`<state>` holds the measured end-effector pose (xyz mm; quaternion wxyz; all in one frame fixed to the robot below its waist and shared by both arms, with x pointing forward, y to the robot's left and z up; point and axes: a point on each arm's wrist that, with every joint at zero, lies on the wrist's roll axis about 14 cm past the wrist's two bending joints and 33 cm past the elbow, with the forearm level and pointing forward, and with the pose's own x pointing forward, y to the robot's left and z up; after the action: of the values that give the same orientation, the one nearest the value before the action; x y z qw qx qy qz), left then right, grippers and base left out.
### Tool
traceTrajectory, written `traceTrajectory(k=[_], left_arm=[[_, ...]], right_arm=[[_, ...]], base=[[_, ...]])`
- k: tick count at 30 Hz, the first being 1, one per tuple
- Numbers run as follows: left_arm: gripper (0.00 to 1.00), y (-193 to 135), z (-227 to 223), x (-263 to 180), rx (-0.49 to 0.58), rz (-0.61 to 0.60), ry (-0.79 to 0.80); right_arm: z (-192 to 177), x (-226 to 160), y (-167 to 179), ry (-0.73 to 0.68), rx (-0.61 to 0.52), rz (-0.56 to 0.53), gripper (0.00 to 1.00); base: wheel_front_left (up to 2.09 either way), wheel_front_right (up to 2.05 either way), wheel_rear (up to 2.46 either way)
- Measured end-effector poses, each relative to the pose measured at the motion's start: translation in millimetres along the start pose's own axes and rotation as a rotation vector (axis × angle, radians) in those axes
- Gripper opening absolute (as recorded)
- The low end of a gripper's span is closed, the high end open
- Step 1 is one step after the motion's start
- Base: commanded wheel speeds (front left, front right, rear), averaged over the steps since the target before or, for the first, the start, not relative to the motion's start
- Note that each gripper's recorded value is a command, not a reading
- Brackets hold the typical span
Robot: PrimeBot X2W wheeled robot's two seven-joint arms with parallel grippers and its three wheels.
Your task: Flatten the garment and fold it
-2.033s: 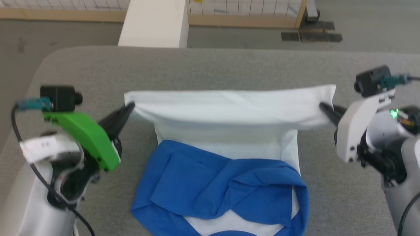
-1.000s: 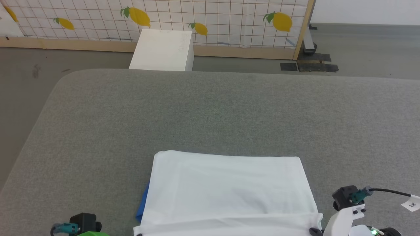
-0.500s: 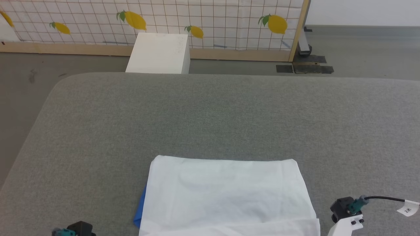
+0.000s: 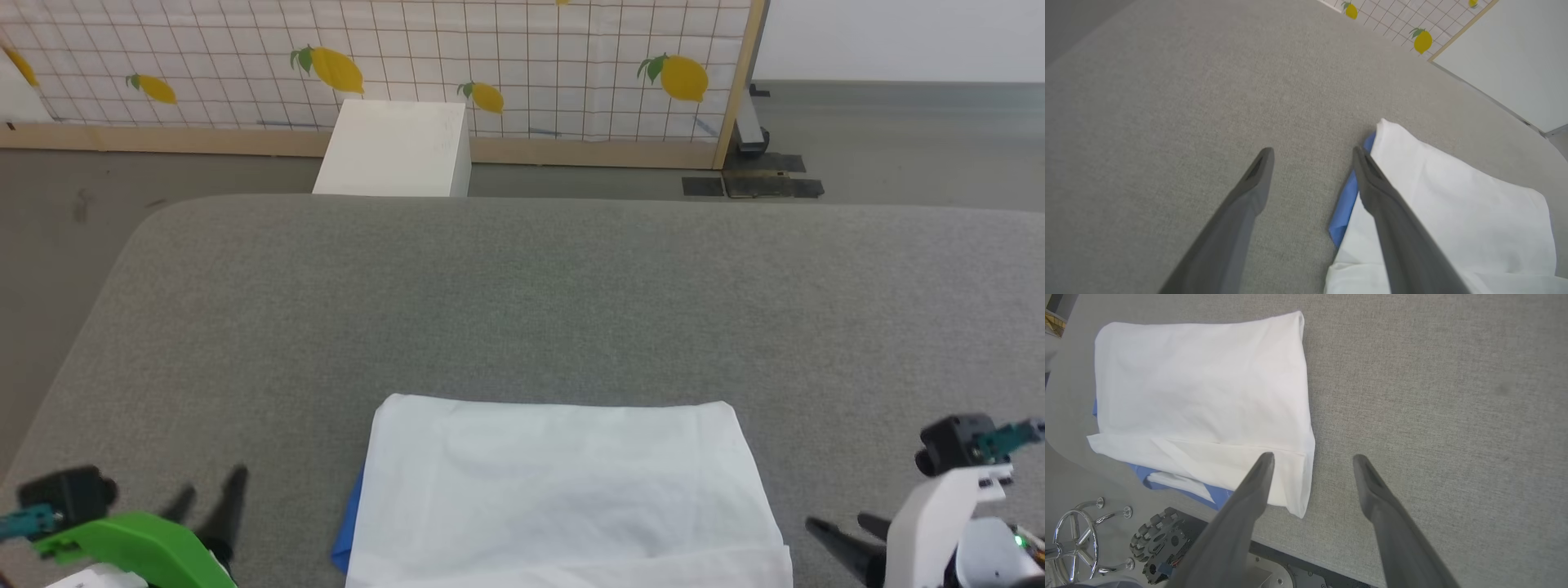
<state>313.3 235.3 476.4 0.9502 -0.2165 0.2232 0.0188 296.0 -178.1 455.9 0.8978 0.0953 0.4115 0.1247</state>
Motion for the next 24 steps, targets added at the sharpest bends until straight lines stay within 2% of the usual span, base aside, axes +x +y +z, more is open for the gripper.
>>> traceTrajectory(k=[5, 11, 15, 20, 24], left_arm=[[1.00, -13.7, 63.8, 0.8, 0.140, -0.053, -0.330], [1.00, -25.7, 92.4, 1.7, 0.267, -0.087, -0.569], [1.00, -30.0, 97.9, 8.8, 0.339, -0.088, -0.632], [1.00, -30.4, 97.5, 18.9, 0.356, -0.072, -0.642], [1.00, -28.1, 98.2, 20.1, 0.345, -0.056, -0.656]], right_arm=[[22.3, 13.9, 3.3, -0.024, -0.050, 0.009, 1.00], [16.7, 42.5, 6.9, 0.068, -0.100, 0.034, 1.00], [2.6, 62.0, 7.3, 0.153, -0.112, 0.051, 1.00], [-19.5, 82.6, 14.6, 0.252, -0.123, 0.088, 1.00], [-24.4, 94.1, 31.8, 0.271, -0.132, 0.145, 1.00]], base=[[0.00, 0.00, 0.00], [0.00, 0.00, 0.00], [0.00, 0.00, 0.00], [0.00, 0.00, 0.00], [0.00, 0.00, 0.00]])
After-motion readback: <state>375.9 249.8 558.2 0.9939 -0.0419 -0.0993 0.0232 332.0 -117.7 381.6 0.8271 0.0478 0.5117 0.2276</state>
